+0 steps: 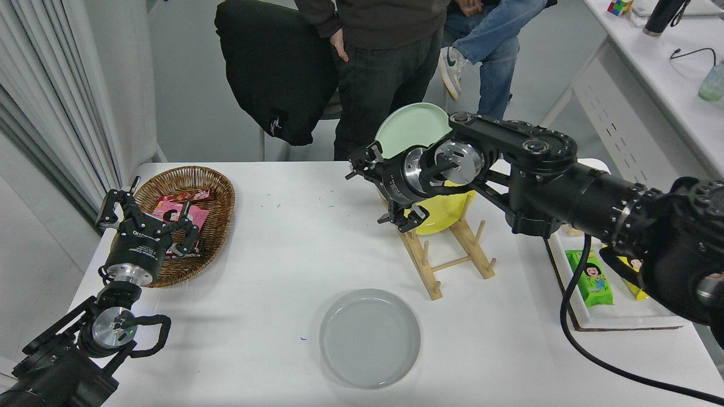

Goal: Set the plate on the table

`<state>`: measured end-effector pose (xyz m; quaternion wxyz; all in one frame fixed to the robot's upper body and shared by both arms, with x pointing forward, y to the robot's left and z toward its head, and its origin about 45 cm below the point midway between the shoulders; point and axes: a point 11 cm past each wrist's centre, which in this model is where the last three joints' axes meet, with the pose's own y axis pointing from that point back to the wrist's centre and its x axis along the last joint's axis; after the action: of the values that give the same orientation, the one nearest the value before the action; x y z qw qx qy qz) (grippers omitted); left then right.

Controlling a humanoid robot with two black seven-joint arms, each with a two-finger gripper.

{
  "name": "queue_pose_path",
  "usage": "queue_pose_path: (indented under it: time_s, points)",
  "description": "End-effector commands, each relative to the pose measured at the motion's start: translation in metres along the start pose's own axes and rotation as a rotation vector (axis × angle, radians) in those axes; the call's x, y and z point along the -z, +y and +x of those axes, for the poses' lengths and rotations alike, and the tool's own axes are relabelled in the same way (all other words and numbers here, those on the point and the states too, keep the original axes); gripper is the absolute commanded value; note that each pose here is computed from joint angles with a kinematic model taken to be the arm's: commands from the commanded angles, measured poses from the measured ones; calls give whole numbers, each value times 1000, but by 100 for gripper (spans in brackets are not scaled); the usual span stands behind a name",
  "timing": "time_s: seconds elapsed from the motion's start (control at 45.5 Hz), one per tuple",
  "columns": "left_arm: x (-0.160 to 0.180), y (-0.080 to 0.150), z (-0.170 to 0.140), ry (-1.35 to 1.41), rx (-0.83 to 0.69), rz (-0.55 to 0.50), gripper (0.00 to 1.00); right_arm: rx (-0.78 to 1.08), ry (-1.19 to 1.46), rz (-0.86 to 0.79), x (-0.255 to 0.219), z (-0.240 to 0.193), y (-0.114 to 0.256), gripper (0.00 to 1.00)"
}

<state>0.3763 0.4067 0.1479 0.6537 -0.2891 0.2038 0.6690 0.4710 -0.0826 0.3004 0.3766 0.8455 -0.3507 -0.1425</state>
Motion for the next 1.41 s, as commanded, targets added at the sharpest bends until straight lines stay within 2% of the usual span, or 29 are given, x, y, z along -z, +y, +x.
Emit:
queue_pose_path:
  time_s: [0.0,0.242,0.396,0.659,0.923,1.011,1.099,1.253,1.385]
  points:
    - [0,0,0,0,0,0,98,10,8,109,20,48,54,99]
    - [0,0,0,1,1,0,98,12,-82,302,35,96,104,99]
    - [0,0,0,0,0,0,98,-26,-165,400,24,129,128,99]
    - [0,0,0,0,0,0,98,-44,-265,783,6,173,174,99]
    - [0,0,0,0,0,0,98,-54,-408,1048,-36,195,180,99]
    - [0,0,0,0,0,0,98,-34,-500,1111,-49,193,165,99]
    - [0,0,0,0,0,0,98,-19,-572,1082,-69,185,137,99]
    - [0,0,0,0,0,0,98,-54,-650,1076,-102,193,131,99]
    - [0,0,0,0,0,0,98,-111,-755,1066,-152,202,125,99]
